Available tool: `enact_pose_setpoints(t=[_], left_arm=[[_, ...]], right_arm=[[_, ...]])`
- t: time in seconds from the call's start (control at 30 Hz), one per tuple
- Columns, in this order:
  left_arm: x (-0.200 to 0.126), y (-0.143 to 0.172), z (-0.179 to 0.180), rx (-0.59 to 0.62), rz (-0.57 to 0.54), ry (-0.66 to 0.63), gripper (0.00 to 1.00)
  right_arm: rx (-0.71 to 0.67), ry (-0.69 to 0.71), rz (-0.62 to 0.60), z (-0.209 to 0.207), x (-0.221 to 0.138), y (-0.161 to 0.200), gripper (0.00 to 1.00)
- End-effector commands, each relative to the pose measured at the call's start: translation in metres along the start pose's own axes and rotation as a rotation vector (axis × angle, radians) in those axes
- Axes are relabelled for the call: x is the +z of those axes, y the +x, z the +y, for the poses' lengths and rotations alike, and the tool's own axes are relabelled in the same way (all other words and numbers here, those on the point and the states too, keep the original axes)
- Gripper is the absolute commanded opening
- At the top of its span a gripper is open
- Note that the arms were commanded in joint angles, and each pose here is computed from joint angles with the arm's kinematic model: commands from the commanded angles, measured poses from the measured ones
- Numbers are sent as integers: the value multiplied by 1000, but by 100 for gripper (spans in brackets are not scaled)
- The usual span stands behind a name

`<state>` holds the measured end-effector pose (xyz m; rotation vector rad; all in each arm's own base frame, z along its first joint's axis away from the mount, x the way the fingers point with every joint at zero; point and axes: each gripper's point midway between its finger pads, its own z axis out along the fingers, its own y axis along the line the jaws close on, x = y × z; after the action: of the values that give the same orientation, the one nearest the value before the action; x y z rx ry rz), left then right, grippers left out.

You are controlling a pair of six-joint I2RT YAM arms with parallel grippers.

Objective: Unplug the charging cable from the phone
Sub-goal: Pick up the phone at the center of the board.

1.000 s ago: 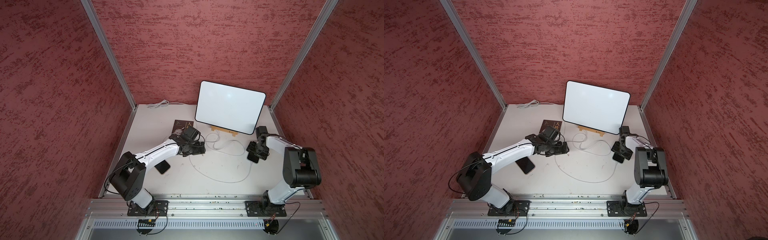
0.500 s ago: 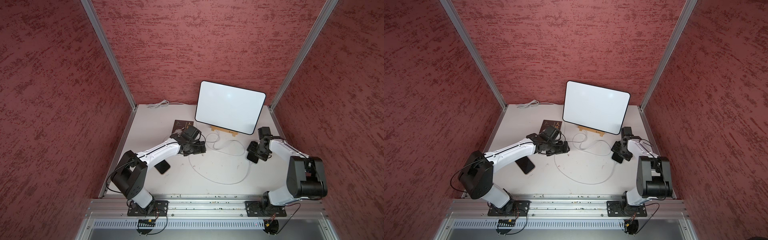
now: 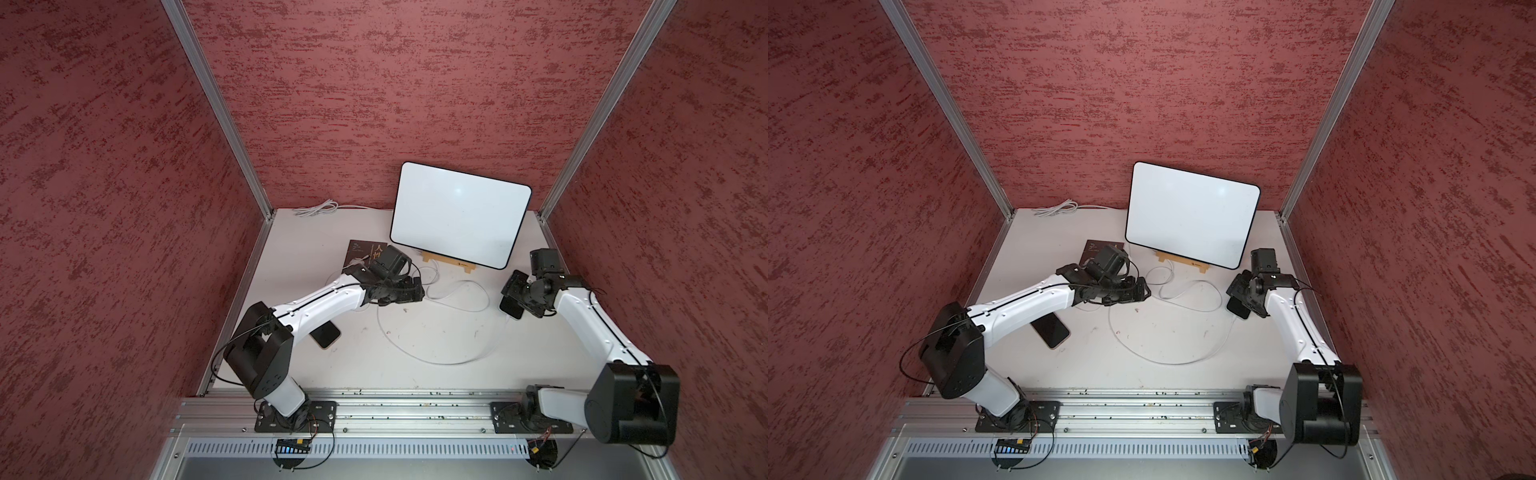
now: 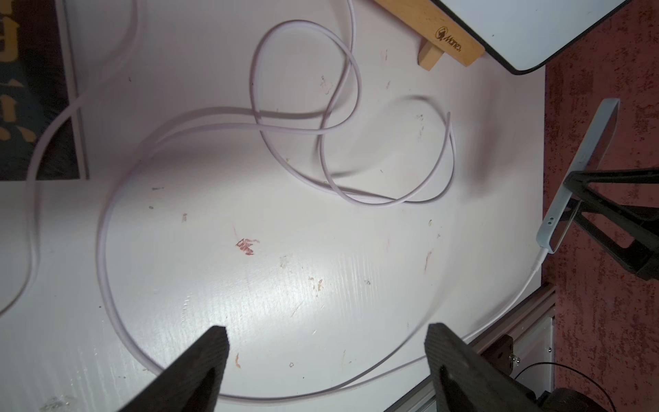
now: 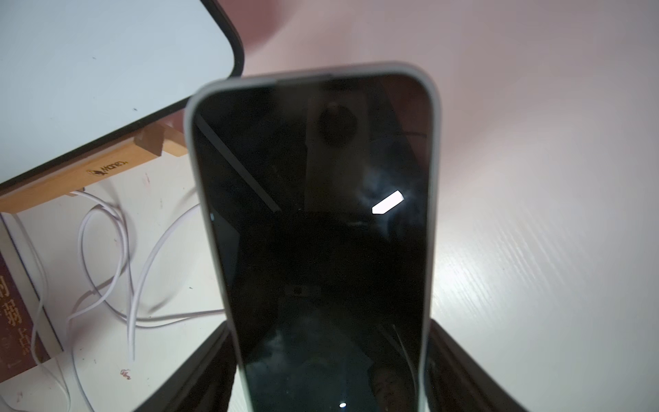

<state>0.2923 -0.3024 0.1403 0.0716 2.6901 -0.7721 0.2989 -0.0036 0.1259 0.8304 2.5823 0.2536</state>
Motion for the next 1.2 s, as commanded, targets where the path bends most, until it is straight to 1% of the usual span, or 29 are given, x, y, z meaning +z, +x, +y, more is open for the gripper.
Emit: enact_pose_setpoints(t=[0.0, 0.2, 0.5, 0.63, 0.9, 1.17], left_arm=[[-1, -9, -23, 43, -27, 65, 90], [-7, -10, -59, 118, -57, 153, 88], [-11, -7, -111, 202, -87, 311, 84], [-7, -2, -132, 236, -82, 366, 82], [12, 12, -152, 271, -35, 402, 76], [27, 30, -169, 300, -4, 463, 74]], right_arm=[[9, -72, -57, 21, -25, -16, 46], [-10, -113, -96, 47, -43, -24, 46], [-38, -154, -126, 82, -56, -21, 46], [-51, -171, -139, 97, -62, -19, 45], [-54, -203, -159, 116, -68, -16, 45], [-49, -219, -156, 122, -68, -11, 44]])
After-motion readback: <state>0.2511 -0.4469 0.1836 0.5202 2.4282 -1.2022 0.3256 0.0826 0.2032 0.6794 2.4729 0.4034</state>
